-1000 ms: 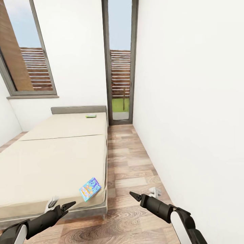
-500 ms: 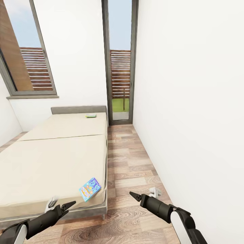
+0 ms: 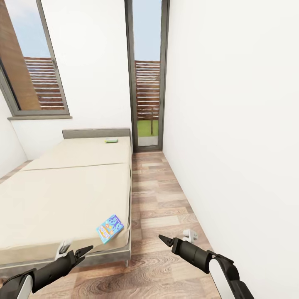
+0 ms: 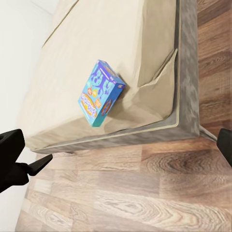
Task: Put all the toys in the child's room - the three board games (two on the bed and one on the table), the two jigsaw puzzles on the table, and the tennis ball on the table - inside the toy box on the table in the child's room.
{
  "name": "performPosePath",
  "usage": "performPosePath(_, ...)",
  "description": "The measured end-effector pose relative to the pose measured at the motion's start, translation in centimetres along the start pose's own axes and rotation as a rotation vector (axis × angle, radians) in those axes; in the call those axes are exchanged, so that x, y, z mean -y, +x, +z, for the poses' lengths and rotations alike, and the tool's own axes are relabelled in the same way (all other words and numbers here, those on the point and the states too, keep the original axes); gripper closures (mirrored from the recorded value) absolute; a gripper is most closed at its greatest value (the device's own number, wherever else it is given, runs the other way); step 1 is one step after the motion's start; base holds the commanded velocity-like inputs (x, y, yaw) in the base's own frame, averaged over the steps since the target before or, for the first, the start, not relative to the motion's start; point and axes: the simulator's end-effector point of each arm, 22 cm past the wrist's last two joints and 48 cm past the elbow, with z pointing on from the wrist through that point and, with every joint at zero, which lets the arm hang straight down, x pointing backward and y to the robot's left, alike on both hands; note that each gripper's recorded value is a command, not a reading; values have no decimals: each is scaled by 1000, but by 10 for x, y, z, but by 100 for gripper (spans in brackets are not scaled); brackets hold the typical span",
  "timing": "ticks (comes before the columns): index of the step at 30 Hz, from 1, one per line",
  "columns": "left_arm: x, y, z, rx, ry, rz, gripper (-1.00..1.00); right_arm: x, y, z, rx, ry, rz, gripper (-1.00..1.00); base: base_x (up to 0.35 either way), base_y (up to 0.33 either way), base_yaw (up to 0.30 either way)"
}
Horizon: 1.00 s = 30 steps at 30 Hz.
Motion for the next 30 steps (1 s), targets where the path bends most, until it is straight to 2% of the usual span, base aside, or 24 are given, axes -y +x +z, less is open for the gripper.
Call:
performPosePath(13,-22,11,5,4,5,3,-100,18,18,7,1,-2,-2,-100,0,0,0)
performPosePath(23,-27,20,8,5,68,8,-100,33,32,11,2,-3,-3,-100,0,0,0)
performPosePath(30,-36,28,12,5,85,9,-100,44,42,15,3,-4,-3,-100,0,0,0)
